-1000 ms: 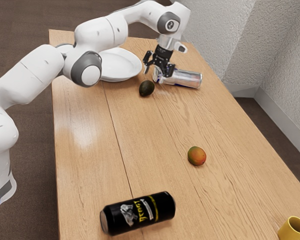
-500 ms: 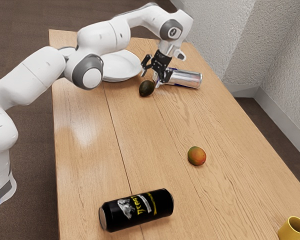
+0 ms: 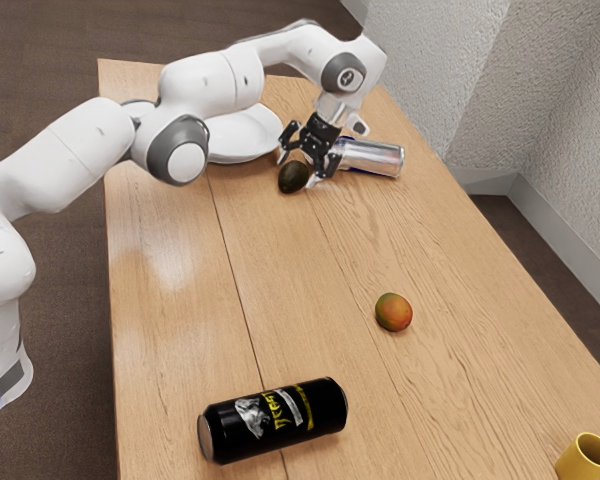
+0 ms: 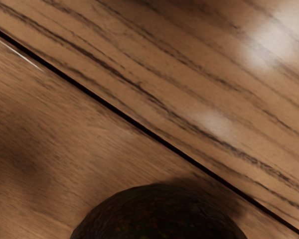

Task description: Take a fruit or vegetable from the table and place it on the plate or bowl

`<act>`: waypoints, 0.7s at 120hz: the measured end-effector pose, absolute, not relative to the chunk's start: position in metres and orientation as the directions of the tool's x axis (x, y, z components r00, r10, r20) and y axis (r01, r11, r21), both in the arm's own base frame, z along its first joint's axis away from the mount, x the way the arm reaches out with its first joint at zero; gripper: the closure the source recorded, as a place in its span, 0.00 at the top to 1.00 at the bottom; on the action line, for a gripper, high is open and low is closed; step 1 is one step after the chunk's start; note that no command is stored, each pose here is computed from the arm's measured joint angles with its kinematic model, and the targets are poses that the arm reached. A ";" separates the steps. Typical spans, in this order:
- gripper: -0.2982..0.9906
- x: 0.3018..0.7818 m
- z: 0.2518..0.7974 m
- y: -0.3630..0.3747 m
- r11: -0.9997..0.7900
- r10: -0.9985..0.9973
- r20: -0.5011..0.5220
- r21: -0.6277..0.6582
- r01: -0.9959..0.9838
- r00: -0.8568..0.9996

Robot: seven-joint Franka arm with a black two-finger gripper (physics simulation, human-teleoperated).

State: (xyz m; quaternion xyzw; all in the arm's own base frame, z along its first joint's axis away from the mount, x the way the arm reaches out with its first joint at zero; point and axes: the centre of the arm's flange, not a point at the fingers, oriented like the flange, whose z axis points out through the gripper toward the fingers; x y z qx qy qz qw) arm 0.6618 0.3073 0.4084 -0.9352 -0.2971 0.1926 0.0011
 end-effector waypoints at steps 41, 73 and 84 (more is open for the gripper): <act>0.90 0.663 0.400 0.308 -0.814 0.568 -0.367 -0.118 0.568 0.737; 0.54 0.665 0.405 0.301 -0.815 0.573 -0.356 -0.156 0.558 0.738; 0.54 0.665 0.411 0.297 -0.817 0.572 -0.352 -0.162 0.554 0.741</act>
